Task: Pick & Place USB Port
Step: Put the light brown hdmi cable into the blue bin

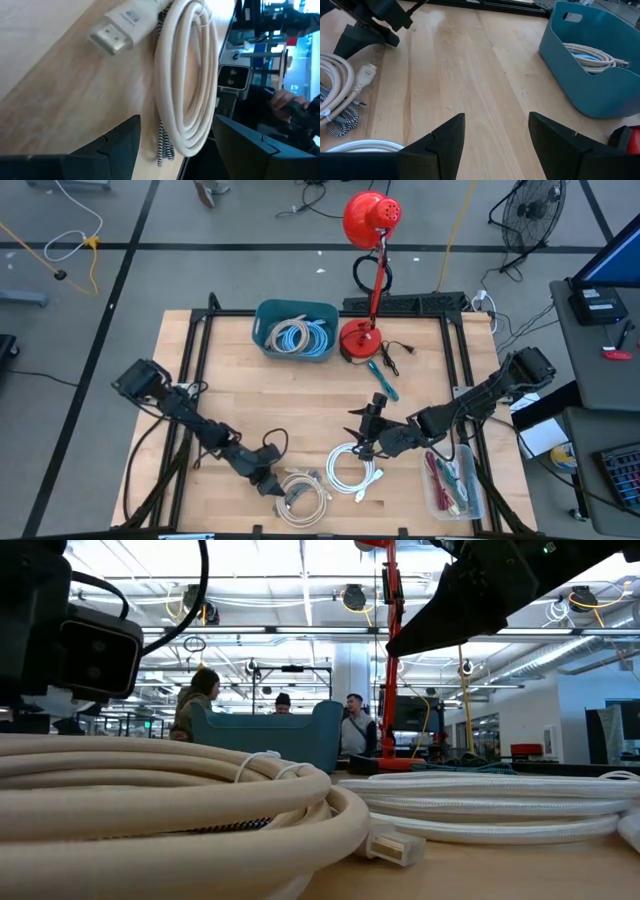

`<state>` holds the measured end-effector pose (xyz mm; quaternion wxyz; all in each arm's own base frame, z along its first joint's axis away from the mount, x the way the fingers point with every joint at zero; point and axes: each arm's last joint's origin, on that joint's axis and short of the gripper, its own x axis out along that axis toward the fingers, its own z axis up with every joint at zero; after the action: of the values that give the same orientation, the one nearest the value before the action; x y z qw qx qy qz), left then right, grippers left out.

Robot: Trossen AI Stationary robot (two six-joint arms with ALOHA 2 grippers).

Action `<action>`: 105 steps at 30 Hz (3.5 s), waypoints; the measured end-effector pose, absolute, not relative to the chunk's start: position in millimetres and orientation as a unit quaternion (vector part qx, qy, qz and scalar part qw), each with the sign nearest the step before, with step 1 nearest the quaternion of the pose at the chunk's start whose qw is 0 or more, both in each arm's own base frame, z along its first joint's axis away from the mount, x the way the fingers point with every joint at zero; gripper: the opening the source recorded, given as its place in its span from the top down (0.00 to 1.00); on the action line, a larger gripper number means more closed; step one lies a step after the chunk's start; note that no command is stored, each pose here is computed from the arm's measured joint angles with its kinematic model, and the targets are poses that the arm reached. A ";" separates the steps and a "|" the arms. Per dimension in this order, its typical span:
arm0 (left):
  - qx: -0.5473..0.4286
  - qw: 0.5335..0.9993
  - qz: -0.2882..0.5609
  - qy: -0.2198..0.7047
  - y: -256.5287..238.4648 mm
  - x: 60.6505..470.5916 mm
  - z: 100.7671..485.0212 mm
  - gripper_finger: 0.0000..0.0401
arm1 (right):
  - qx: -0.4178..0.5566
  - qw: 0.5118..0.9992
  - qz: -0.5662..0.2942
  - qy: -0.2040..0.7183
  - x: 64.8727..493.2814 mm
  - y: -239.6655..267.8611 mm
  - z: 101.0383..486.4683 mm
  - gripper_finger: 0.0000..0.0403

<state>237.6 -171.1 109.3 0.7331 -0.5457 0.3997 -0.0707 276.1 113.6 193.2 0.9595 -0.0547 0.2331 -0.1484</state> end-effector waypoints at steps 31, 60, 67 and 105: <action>-0.514 0.759 -0.094 0.388 -161.3 245.3 111.0 0.97 | -0.056 0.960 -0.148 0.233 276.2 113.7 193.4 0.48; -0.385 0.912 0.113 0.082 11.2 180.2 266.3 0.98 | -0.054 0.960 -0.148 0.232 276.2 113.7 193.3 0.48; -0.402 0.897 0.171 0.064 88.3 164.6 261.5 0.98 | -0.054 0.960 -0.149 0.232 276.5 113.0 193.4 0.48; -0.487 0.829 0.215 0.173 214.4 215.9 181.7 0.98 | -0.052 0.962 -0.147 0.223 274.7 112.1 189.3 0.48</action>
<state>215.9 214.4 181.7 0.8288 -0.4867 0.1728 0.2153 274.7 112.1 189.3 0.9623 -0.0518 0.2230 -0.1471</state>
